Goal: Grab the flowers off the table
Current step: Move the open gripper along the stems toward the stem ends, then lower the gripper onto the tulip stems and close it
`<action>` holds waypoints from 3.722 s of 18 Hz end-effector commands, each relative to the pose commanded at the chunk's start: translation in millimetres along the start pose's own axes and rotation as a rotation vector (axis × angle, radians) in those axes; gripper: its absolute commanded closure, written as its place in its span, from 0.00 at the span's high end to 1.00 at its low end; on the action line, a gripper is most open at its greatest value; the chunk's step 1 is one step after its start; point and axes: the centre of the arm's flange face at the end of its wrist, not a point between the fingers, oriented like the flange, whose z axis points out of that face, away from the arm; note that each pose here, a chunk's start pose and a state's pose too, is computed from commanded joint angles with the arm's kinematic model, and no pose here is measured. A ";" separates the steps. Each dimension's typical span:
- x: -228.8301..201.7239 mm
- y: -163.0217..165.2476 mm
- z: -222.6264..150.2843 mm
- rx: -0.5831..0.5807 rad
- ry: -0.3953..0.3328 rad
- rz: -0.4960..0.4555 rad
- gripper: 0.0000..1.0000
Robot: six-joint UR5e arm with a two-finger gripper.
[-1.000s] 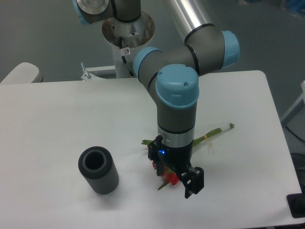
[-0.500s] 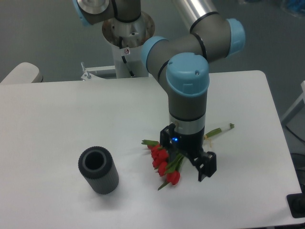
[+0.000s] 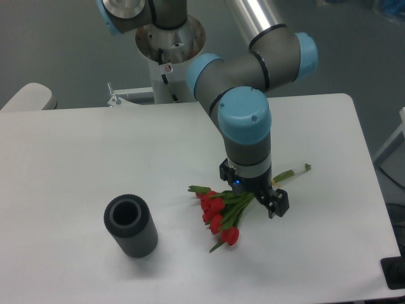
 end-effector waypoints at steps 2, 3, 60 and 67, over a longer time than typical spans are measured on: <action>-2.4 2.8 4.8 -0.004 0.008 0.033 1.00; -2.6 2.7 13.4 -0.008 0.021 0.074 1.00; 47.1 16.0 140.0 -0.010 0.036 0.092 0.33; 40.9 15.2 133.7 -0.004 0.023 0.108 0.32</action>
